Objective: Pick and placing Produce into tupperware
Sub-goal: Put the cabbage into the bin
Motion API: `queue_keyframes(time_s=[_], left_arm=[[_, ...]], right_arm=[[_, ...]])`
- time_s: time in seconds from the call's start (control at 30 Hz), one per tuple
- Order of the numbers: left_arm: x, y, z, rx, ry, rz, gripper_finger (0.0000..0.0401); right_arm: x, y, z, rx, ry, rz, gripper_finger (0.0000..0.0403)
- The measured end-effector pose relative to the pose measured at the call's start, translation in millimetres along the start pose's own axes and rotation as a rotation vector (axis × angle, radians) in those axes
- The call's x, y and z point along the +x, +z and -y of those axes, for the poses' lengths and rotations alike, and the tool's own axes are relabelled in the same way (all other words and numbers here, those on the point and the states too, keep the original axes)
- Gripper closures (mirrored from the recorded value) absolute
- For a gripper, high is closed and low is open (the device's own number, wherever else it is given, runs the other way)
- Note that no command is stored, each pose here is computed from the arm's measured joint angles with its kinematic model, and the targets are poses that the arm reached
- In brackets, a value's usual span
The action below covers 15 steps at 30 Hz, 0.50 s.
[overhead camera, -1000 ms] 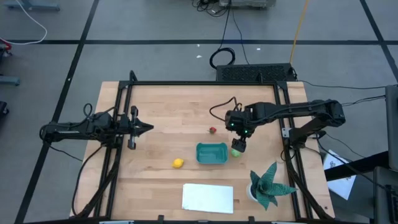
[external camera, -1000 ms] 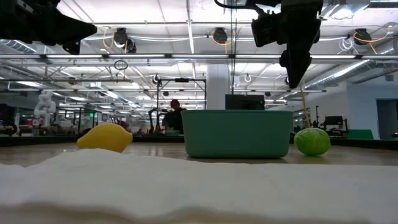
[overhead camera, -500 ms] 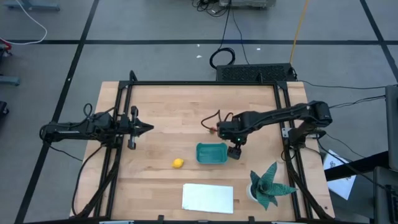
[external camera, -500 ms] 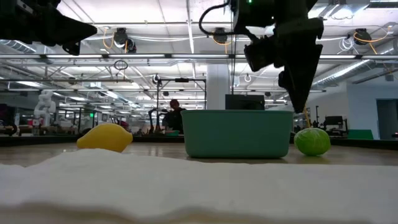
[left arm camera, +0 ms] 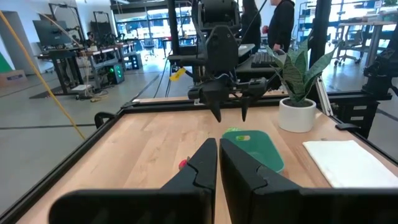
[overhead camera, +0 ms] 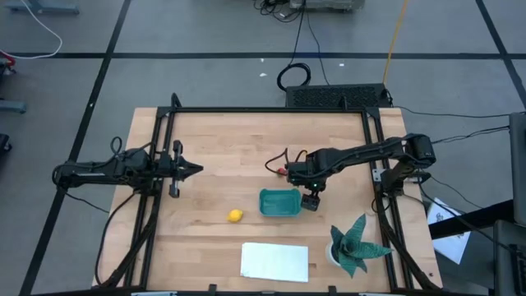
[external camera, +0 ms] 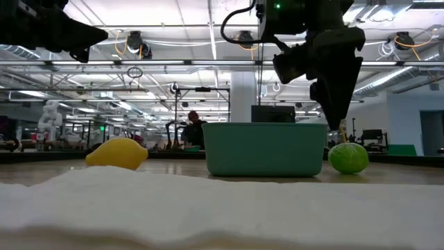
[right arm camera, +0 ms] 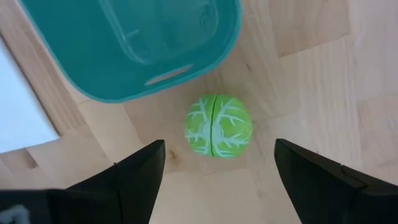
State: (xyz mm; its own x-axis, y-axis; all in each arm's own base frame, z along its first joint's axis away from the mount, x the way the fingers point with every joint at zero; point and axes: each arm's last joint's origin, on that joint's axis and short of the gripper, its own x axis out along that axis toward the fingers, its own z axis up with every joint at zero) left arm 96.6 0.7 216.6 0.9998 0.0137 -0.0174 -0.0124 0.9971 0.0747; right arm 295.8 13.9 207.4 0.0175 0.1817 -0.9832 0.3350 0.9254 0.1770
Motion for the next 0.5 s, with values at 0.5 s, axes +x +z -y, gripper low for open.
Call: queue_keyframes(time_s=[0.5], left_arm=[[0,0,0,0.003,0.000,-0.001,0.0377]], right_arm=[[3,-2,-13,-0.305,-0.022,0.032,0.0108]])
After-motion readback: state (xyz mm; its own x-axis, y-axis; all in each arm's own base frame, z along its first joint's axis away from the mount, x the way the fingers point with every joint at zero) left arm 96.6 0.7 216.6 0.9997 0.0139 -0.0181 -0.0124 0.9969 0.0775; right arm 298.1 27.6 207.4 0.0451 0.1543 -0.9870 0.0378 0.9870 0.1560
